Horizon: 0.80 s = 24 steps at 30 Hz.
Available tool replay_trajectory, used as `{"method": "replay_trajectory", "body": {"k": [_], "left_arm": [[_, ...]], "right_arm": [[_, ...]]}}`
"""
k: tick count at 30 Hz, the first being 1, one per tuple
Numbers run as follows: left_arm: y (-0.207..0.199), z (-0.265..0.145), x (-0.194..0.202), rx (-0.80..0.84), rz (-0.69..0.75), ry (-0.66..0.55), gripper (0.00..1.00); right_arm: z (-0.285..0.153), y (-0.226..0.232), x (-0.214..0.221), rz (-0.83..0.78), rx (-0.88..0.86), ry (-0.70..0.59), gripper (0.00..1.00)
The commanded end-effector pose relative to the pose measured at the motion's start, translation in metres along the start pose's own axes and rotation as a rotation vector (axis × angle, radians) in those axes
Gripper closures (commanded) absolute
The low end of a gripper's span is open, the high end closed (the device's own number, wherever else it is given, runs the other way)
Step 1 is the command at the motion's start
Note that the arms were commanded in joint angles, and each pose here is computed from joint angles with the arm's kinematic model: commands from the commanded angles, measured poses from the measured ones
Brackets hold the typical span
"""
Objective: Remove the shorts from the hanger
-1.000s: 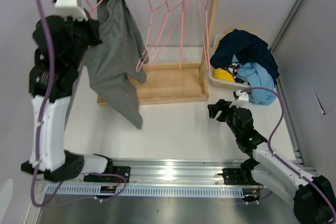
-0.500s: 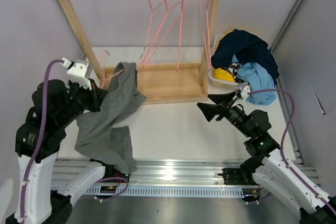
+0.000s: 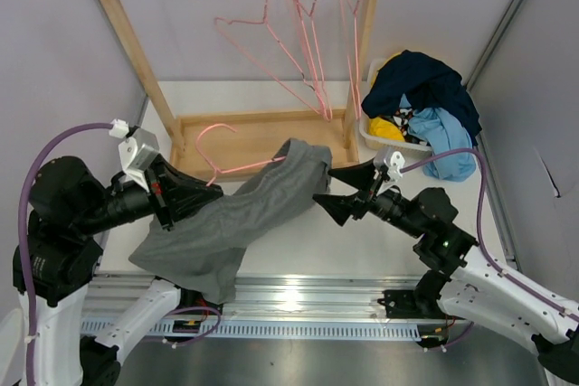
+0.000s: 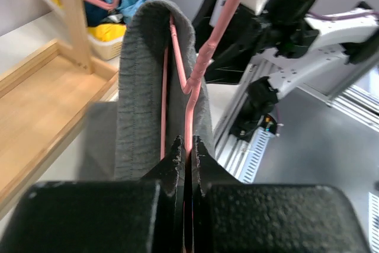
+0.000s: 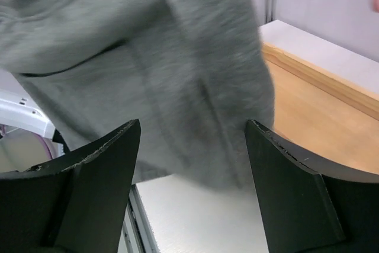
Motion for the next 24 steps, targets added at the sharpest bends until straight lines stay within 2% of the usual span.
{"method": "replay_trajectory", "body": {"k": [1, 15, 24], "left_arm": [[-0.022, -0.006, -0.02, 0.167, 0.055, -0.109, 1.0], [-0.029, -0.007, -0.016, 0.222, 0.032, -0.111, 1.0], [-0.032, -0.009, -0.015, 0.243, 0.035, -0.113, 1.0]], "right_arm": [[0.003, 0.004, -0.024, -0.068, 0.031, -0.092, 0.22], [0.006, 0.002, -0.024, -0.05, 0.054, -0.125, 0.22], [-0.021, -0.013, -0.043, -0.14, 0.264, -0.16, 0.21]]}}
Point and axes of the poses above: each gripper's point midway between its finger pads, its own z axis out along the fingers, its own y axis along the line the jaws close on, x = y × z, the point moved 7 cm from there along -z, back along the fingers, and after that the axes turned 10 degrees about z, right-handed, at the moved point
